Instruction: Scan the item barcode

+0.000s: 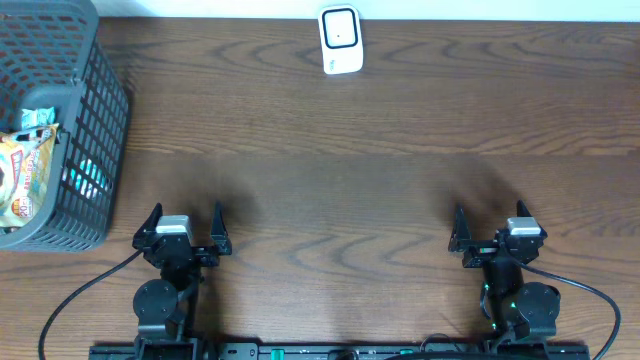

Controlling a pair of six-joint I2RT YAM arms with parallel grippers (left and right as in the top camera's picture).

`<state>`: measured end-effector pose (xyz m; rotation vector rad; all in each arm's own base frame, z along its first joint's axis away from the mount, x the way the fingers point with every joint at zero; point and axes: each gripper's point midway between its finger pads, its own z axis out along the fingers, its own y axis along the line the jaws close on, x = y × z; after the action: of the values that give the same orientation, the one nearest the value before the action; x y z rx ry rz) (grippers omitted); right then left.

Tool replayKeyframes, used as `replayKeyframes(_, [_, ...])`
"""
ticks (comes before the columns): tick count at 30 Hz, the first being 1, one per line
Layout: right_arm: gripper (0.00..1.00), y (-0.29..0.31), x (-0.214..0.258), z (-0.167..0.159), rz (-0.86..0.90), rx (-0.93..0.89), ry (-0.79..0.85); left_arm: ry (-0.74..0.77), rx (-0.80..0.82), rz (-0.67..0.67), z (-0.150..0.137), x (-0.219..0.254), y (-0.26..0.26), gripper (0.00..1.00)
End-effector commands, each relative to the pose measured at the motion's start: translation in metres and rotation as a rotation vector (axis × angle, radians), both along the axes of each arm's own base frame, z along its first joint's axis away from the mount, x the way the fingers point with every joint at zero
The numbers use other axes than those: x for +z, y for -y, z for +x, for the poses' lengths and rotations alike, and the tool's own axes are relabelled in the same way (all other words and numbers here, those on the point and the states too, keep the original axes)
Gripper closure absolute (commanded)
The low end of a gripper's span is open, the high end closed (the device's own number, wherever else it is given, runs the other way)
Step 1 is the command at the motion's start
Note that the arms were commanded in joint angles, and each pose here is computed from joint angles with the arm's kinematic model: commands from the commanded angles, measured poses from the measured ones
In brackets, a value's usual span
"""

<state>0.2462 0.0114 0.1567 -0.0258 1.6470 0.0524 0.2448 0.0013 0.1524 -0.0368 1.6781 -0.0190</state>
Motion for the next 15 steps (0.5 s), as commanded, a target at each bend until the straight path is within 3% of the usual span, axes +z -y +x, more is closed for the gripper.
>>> replayKeyframes(1, [0.01,-0.0017,-0.0002,-0.0004,0.011,0.008,0.000,-0.048,0.022,0.018,-0.0010,-0.0159,-0.0040,0.02])
replayKeyframes(12, [0.01,-0.0017,-0.0002,-0.0004,0.011,0.008,0.000,-0.048,0.022,0.017,-0.0010,-0.0160,-0.0039,0.02])
replayKeyframes(15, [0.01,-0.0017,-0.0005,-0.0004,0.011,0.008,-0.001,-0.046,-0.009,-0.084,-0.0008,-0.0154,0.0037,0.02])
